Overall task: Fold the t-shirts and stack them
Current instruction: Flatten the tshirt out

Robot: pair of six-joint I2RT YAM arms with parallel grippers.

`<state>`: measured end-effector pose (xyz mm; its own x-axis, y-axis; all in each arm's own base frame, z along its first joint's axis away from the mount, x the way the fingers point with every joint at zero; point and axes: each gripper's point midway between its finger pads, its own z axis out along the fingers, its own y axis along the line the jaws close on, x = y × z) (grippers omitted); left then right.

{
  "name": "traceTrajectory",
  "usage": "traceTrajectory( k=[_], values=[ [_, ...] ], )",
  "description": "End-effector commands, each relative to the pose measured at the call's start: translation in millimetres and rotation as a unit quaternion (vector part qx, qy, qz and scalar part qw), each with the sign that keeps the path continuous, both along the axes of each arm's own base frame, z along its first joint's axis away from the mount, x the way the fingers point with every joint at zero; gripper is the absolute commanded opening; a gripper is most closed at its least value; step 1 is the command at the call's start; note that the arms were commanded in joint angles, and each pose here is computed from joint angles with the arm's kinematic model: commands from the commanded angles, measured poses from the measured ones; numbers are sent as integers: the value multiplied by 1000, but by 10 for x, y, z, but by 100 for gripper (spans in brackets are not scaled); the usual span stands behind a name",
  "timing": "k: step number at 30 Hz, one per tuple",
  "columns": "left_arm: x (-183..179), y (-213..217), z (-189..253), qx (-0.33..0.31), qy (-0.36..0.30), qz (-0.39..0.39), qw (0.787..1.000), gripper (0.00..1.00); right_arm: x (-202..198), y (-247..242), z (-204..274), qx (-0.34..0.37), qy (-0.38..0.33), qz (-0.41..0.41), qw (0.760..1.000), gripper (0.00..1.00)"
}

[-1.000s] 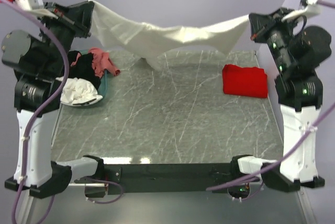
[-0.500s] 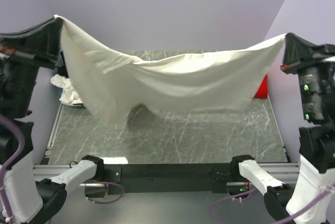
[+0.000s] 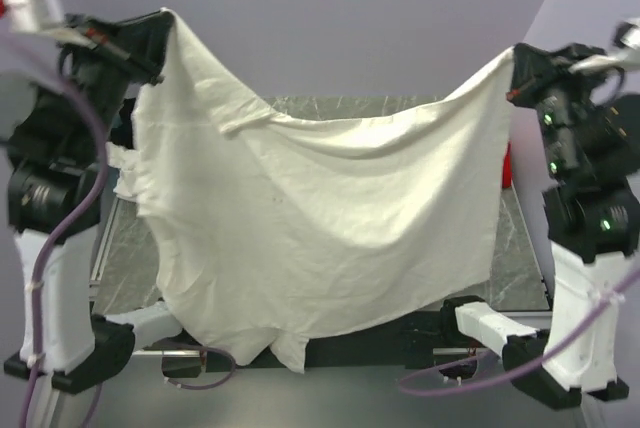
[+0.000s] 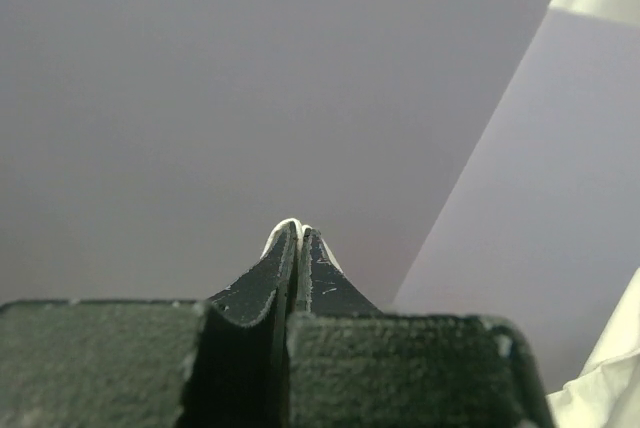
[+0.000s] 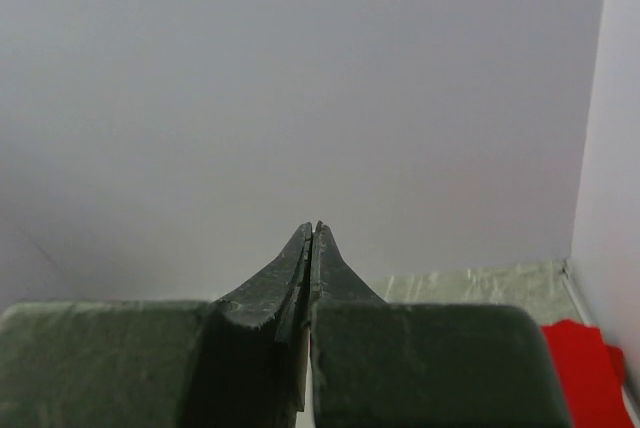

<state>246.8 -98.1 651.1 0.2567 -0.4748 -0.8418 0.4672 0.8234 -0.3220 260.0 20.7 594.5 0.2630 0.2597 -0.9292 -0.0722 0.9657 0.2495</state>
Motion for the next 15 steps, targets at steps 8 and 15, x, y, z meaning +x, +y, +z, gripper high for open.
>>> traceTrajectory(
  k=[8,15],
  values=[
    [974,-164,-115,41,25,33,998,0,1159,173,-254,10,57,25,998,0],
    [913,-145,377,40,-58,42,997,1,1382,142,84,18,37,39,998,0]
  ],
)
